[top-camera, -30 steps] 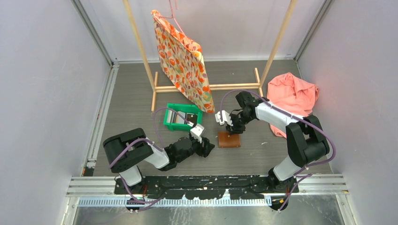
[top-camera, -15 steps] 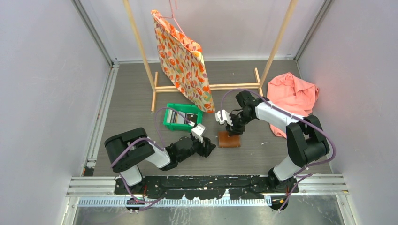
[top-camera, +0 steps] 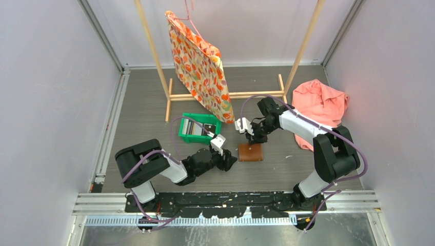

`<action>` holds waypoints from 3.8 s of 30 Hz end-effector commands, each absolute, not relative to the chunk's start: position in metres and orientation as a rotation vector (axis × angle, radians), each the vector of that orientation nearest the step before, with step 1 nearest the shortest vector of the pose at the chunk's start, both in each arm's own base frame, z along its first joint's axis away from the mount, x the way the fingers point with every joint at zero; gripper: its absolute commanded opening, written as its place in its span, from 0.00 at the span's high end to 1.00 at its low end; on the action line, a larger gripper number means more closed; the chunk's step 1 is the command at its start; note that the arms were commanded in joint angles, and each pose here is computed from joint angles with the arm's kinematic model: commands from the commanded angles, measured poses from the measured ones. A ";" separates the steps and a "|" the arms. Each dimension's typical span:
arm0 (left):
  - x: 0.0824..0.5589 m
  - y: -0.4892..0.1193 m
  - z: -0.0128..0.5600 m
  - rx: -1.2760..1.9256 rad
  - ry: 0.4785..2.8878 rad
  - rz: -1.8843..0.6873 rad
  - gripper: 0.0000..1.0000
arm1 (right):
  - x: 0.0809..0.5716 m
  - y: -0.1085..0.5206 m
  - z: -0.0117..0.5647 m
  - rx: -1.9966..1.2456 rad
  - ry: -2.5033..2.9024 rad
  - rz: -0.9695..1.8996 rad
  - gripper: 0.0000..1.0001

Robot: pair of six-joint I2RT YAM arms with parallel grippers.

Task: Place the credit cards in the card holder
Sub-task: Close the card holder at the center of the board.

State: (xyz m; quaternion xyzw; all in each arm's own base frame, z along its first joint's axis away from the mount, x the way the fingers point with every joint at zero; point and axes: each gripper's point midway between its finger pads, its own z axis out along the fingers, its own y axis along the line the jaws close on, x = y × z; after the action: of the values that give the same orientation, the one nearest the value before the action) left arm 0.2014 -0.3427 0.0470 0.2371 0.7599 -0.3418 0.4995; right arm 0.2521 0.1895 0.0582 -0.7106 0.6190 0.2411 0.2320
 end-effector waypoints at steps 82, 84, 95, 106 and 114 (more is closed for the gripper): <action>0.210 -0.401 0.095 0.378 1.853 -1.183 0.67 | 0.272 0.192 0.063 -1.894 1.804 0.682 0.92; 0.212 -0.408 0.096 0.365 1.852 -1.206 0.67 | 0.271 0.192 0.065 -1.892 1.802 0.689 0.96; 0.229 -0.424 0.068 0.243 1.904 -1.211 0.72 | 0.264 0.193 0.067 -1.894 1.804 0.753 0.99; 0.245 -0.389 -0.007 0.034 2.166 -0.966 0.93 | 0.251 0.184 0.072 -1.888 1.809 0.876 0.99; 0.247 -0.380 -0.019 -0.003 2.221 -0.901 0.97 | 0.241 0.174 0.064 -1.921 1.842 0.912 0.99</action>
State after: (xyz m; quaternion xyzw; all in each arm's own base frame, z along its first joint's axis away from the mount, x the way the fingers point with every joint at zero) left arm 0.2424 -0.4190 0.0435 0.0115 0.7979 -0.4632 0.3857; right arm 0.2539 0.1718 0.0545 -0.6756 0.6544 0.2902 0.1766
